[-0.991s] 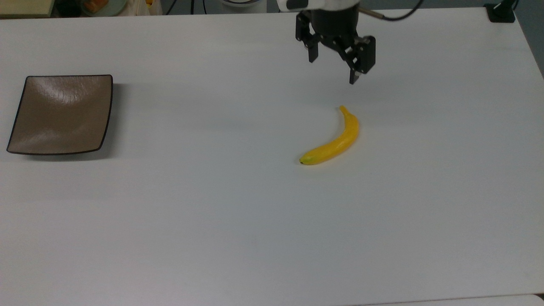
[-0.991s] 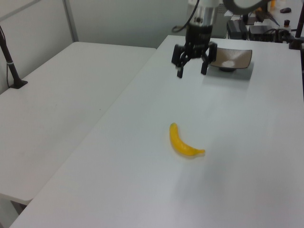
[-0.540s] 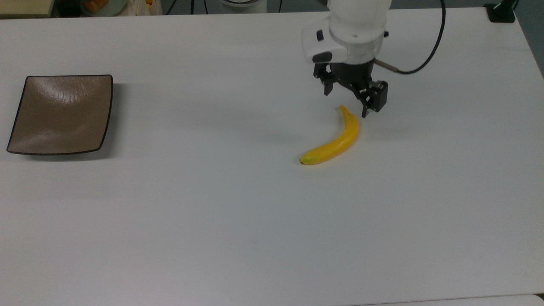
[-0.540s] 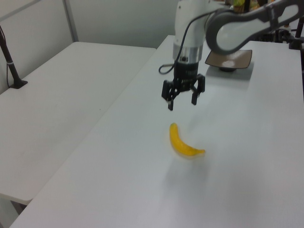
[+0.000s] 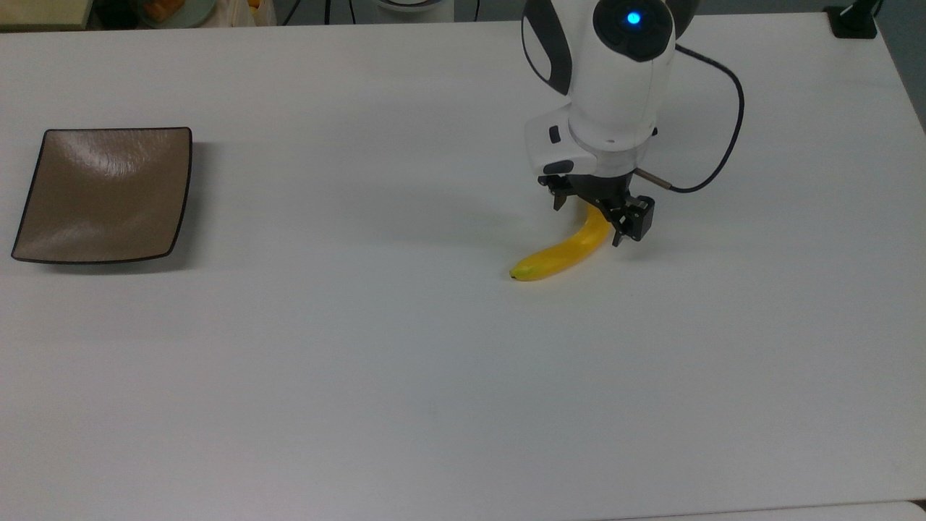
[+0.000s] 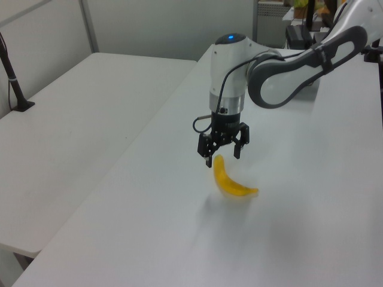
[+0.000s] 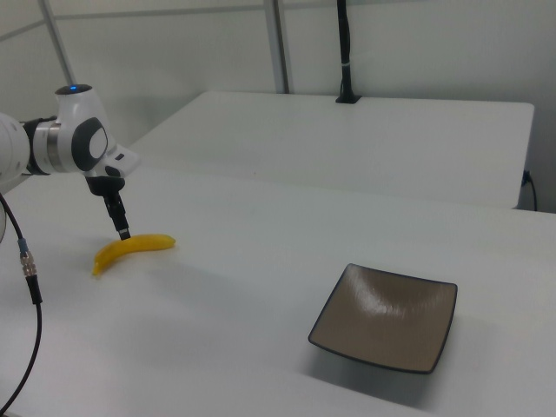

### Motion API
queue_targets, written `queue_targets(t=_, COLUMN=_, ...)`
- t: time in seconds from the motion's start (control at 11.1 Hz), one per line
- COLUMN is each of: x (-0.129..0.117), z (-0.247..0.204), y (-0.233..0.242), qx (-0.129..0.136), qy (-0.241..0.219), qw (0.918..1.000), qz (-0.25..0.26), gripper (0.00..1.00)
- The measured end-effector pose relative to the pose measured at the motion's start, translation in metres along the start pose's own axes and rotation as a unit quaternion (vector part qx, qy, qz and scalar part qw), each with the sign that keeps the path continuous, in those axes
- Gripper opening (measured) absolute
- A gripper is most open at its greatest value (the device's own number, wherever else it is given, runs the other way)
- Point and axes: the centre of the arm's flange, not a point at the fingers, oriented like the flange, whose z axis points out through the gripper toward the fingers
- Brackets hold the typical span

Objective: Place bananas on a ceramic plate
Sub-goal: 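Close the gripper on the middle of the yellow banana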

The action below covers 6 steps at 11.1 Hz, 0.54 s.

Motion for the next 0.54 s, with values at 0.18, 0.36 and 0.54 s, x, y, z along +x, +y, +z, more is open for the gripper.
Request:
queue_targets(t=0.18, x=0.003, z=0.019, y=-0.001, qx=-0.003, qy=0.005, qw=1.0, qz=-0.005, gripper=1.0)
queue_targets(t=0.36, x=0.004, z=0.037, y=0.0, qx=-0.014, qy=0.006, qw=0.9998, qz=-0.01, gripper=1.0)
queue_targets(t=0.54, x=0.003, z=0.049, y=0.001, qx=-0.021, qy=0.003, qw=0.9997, qz=-0.012, gripper=0.98)
